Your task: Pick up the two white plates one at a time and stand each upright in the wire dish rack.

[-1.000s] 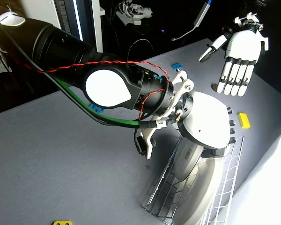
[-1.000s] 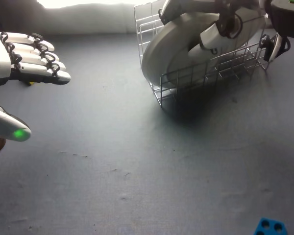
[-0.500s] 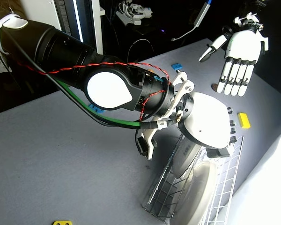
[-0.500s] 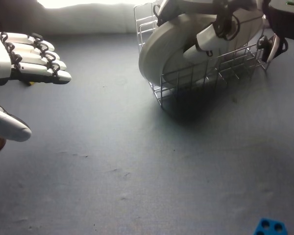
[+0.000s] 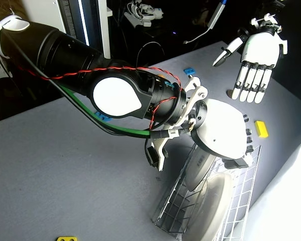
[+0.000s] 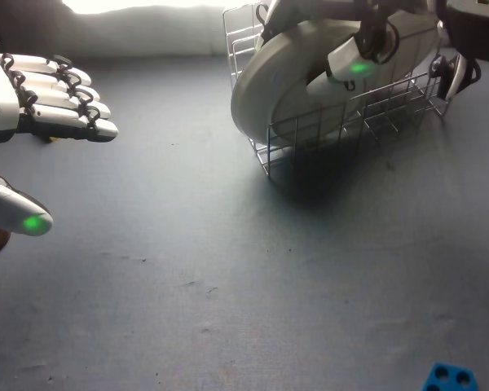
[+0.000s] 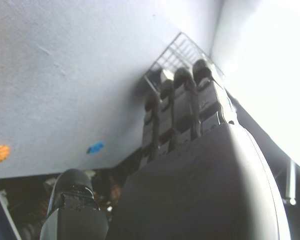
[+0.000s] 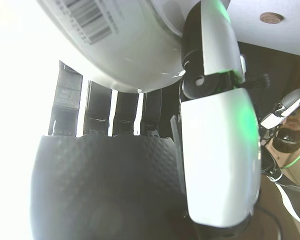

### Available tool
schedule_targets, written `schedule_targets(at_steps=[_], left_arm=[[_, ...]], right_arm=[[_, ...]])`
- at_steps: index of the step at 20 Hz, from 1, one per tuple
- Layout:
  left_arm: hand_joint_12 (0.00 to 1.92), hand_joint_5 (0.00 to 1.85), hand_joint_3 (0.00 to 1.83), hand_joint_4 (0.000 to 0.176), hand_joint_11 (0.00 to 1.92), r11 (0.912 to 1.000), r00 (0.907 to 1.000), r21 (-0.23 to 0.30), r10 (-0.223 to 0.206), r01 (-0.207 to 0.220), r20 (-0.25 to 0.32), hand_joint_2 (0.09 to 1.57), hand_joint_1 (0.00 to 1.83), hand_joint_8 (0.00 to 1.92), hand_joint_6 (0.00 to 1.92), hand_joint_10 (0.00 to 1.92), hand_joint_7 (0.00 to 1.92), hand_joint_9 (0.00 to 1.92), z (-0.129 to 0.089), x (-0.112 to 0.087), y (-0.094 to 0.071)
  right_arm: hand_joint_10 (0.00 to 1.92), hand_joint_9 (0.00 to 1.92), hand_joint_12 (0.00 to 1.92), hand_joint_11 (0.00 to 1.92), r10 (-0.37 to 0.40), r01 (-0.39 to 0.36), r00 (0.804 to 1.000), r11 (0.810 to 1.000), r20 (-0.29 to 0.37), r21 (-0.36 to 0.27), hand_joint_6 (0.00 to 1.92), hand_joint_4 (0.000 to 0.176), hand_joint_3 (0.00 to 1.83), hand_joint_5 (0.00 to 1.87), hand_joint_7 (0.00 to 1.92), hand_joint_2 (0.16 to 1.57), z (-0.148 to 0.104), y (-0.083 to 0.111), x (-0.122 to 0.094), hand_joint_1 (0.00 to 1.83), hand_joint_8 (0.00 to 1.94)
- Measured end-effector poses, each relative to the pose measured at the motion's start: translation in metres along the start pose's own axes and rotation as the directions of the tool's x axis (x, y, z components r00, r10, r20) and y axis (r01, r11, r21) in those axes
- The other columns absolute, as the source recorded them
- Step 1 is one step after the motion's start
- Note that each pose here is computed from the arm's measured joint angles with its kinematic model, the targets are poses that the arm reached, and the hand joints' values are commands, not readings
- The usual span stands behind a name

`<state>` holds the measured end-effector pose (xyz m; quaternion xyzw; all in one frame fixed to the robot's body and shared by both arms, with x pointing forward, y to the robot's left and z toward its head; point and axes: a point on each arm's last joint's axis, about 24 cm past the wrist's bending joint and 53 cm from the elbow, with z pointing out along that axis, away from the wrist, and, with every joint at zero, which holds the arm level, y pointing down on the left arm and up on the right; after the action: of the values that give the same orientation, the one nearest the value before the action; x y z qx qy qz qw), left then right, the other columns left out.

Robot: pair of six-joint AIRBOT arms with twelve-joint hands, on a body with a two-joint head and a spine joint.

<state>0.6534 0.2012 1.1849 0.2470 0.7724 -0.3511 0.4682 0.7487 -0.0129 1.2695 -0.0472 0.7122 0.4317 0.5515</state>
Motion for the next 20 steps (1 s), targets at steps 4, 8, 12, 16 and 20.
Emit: schedule_targets(at_steps=[4,8,12,16,20], left_arm=[[0.14,0.15,0.0,0.0,0.0,1.0,1.0,0.005,0.0,0.0,-0.001,1.05,0.0,0.0,0.0,0.0,0.13,0.11,0.0,0.0,-0.002],[0.25,0.19,0.0,0.0,0.0,1.0,1.0,0.005,0.0,0.0,-0.002,1.05,0.0,0.0,0.01,0.0,0.18,0.15,0.0,0.001,-0.002],[0.14,0.16,0.0,0.0,0.0,0.9999,1.0,0.016,-0.003,0.003,-0.004,1.05,0.0,0.0,0.0,0.0,0.14,0.11,0.001,0.002,-0.006],[0.11,0.15,0.0,0.0,0.0,0.9999,1.0,0.016,-0.003,0.003,-0.005,1.05,0.0,0.01,0.0,0.0,0.14,0.1,0.001,0.002,-0.006],[0.16,0.15,0.0,0.0,0.0,0.9999,1.0,0.016,-0.003,0.003,-0.004,1.05,0.0,0.0,0.0,0.0,0.14,0.1,0.001,0.002,-0.006]], right_arm=[[0.27,0.8,1.3,0.39,-0.001,0.001,1.0,1.0,0.016,-0.005,0.04,0.0,0.0,0.8,0.91,1.09,-0.002,0.003,-0.009,1.22,0.0],[0.29,0.79,1.33,0.38,-0.002,0.002,1.0,1.0,0.024,-0.012,0.03,0.0,0.0,0.8,0.9,1.08,-0.005,0.006,-0.014,1.22,0.0],[0.29,0.77,1.32,0.36,-0.009,0.009,1.0,1.0,0.02,-0.016,0.02,0.0,0.0,0.78,0.88,1.07,-0.007,0.008,-0.012,1.22,0.0],[0.31,0.75,1.35,0.34,-0.011,0.011,1.0,1.0,0.002,-0.004,0.02,0.0,0.0,0.78,0.87,1.08,-0.009,-0.001,-0.001,1.21,0.0],[0.31,0.68,1.37,0.23,-0.012,0.012,1.0,1.0,0.003,-0.012,0.0,0.0,0.0,0.71,0.78,1.07,-0.011,-0.002,0.002,1.19,0.0]])
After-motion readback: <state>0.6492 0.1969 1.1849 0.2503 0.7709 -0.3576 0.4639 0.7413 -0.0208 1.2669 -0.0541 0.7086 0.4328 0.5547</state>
